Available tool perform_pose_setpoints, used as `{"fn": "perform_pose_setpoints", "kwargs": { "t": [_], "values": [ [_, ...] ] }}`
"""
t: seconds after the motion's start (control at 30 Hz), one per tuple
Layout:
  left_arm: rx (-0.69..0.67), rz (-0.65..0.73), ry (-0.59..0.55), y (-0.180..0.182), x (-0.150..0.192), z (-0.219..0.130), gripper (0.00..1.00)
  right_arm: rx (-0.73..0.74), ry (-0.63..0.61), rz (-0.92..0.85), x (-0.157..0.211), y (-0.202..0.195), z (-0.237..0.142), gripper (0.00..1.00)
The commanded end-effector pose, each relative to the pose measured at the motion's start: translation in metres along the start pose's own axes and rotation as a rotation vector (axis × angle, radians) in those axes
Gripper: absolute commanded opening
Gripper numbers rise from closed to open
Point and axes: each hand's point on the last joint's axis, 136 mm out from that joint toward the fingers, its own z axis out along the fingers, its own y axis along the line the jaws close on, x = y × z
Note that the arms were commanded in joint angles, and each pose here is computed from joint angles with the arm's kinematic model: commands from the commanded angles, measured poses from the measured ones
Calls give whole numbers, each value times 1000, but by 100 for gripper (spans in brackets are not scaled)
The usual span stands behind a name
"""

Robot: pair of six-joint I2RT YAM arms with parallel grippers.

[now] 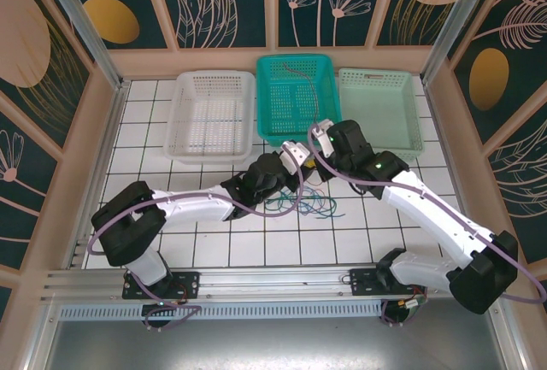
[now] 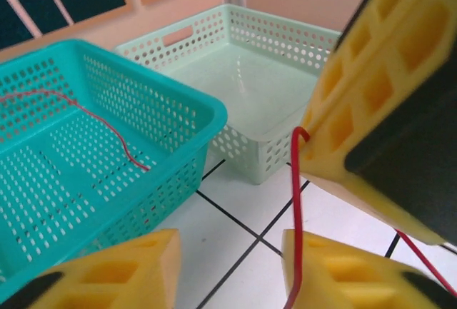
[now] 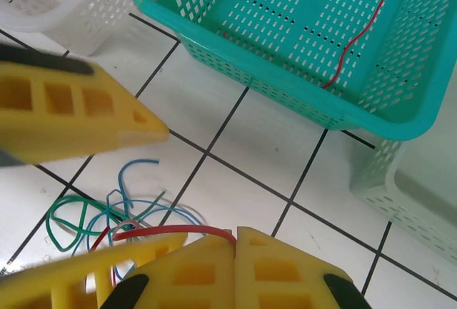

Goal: Untangle the cables

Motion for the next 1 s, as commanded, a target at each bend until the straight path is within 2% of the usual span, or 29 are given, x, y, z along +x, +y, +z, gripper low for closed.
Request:
{"fn": "perform_pose_setpoints", "kwargs": {
  "t": [0.0, 0.1, 0.23, 0.3, 0.37, 0.43, 0.53, 0.7, 0.83, 0.97],
  "values": [
    [59, 5, -59, -8, -20, 3, 22, 1, -36, -31, -9, 0, -15, 0],
    [86, 5, -66, -12, -24, 2, 0, 28, -39, -31, -10, -5, -15, 0],
    [96, 6, -74, -12, -28, -1, 0, 76, -41, -13, -12, -13, -16, 1],
    [90, -2, -80, -10, -31, -3, 0, 114, -61, 10, -17, -20, -18, 19],
    [52, -31, -90, -1, -37, -4, 0, 197, -87, 50, -21, -35, -23, 47],
    [-2, -67, -103, 11, -44, -7, 0, 277, -120, 102, -23, -51, -31, 69],
    [-93, -123, -134, 33, -56, -16, 0, 350, -164, 263, -16, -78, -38, 83],
    [-152, -164, -178, 49, -74, -32, 0, 330, -97, 549, 28, -108, -19, 89],
    [-201, -191, -199, 60, -81, -43, 0, 124, -148, 607, 27, -77, -4, 83],
    [-218, -212, -235, 66, -93, -53, 0, 5, -106, 717, 47, -55, 24, 75]
  ]
}}
